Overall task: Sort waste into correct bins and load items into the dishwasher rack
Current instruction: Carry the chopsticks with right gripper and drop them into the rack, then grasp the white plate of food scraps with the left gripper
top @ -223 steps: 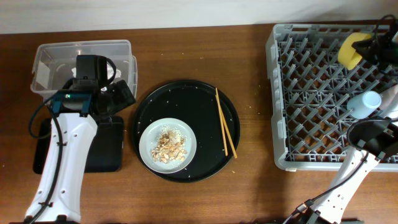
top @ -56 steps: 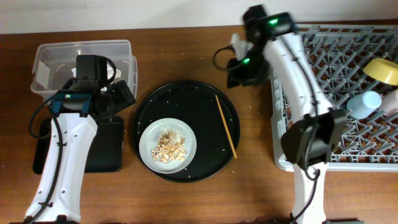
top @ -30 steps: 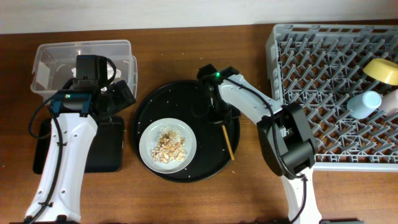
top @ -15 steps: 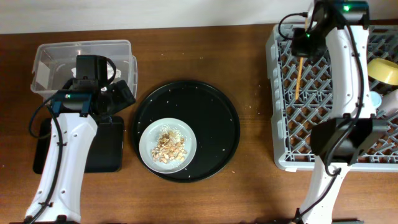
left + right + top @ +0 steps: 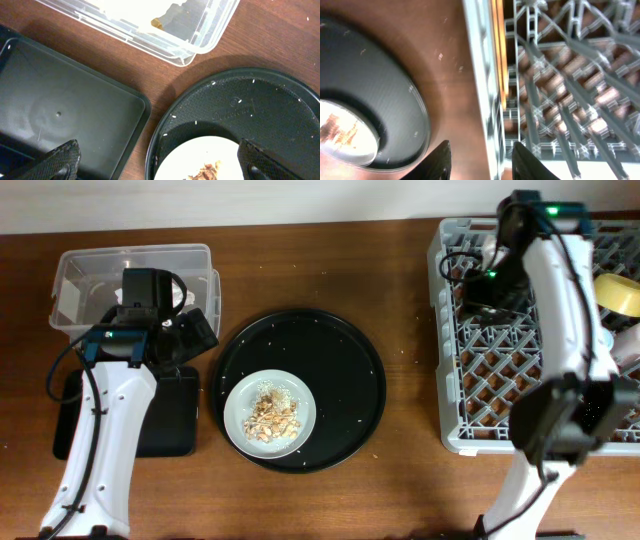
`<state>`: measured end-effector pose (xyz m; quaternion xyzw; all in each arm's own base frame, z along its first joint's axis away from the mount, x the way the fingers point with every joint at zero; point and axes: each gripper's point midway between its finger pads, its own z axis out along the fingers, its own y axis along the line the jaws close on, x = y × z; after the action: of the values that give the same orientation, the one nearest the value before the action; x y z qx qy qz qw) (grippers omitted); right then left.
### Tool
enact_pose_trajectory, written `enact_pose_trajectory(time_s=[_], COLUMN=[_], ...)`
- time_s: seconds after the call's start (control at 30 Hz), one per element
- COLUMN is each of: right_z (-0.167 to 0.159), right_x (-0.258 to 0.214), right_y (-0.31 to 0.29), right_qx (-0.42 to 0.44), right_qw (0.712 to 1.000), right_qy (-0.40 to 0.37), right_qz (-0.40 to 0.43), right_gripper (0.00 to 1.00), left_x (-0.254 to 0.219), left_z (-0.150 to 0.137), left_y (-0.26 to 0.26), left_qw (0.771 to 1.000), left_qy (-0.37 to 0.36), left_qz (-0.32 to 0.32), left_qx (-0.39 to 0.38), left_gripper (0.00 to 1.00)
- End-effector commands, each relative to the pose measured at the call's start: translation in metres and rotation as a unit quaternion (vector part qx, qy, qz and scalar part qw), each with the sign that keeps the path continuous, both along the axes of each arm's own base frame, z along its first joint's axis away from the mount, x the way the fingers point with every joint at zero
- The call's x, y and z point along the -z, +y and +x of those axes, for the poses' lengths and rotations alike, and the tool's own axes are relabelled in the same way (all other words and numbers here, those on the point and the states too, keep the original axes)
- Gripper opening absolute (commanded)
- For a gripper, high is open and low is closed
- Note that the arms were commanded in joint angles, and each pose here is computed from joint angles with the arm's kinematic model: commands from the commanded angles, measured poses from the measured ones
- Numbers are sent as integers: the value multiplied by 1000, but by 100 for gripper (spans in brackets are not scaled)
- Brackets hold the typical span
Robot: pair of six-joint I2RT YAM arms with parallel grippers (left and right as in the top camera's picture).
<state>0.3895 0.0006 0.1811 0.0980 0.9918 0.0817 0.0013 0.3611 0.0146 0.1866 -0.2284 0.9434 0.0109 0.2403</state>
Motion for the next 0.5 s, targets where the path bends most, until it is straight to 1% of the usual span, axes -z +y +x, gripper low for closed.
enact_pose_trajectory(time_s=[0.0,0.07,0.13,0.23,0.27,0.3,0.33,0.37,0.4,0.43,0.47], right_z=[-38,-69,-107,-134,-137,-138,-139,-132,-125,-129,-139], right_x=[-60,-67,-63,-63,-67,-70,-74,-78,-82,-82,-77], right_y=[23,37,29,27,27,24,2,-22,-53,-100,-132], right_qx=[-24,-44,-42,-4,-1,10,70,117,169,249,307], right_qw=[998,998,997,992,987,984,977,968,954,935,920], right_qy=[-54,-53,-52,-123,-156,-173,-189,-205,-221,-218,-203], right_qz=[2,1,-27,-23,-22,-28,-64,-89,-110,-128,-135], right_gripper=[39,39,39,44,98,98,98,98,98,98,98], left_x=[-6,-6,-6,-6,-6,-6,-6,-6,-6,-6,-6], left_z=[2,2,2,2,2,2,2,2,2,2,2], left_y=[1,1,1,1,1,1,1,1,1,1,1], left_qw=[1000,1000,1000,1000,1000,1000,1000,1000,1000,1000,1000], left_qy=[-10,-10,-10,-10,-10,-10,-10,-10,-10,-10,-10], left_qz=[-1,-1,-1,-1,-1,-1,-1,-1,-1,-1,-1], left_qx=[-5,-5,-5,-5,-5,-5,-5,-5,-5,-5,-5], left_gripper=[100,100,99,100,99,99,100,99,99,100,100])
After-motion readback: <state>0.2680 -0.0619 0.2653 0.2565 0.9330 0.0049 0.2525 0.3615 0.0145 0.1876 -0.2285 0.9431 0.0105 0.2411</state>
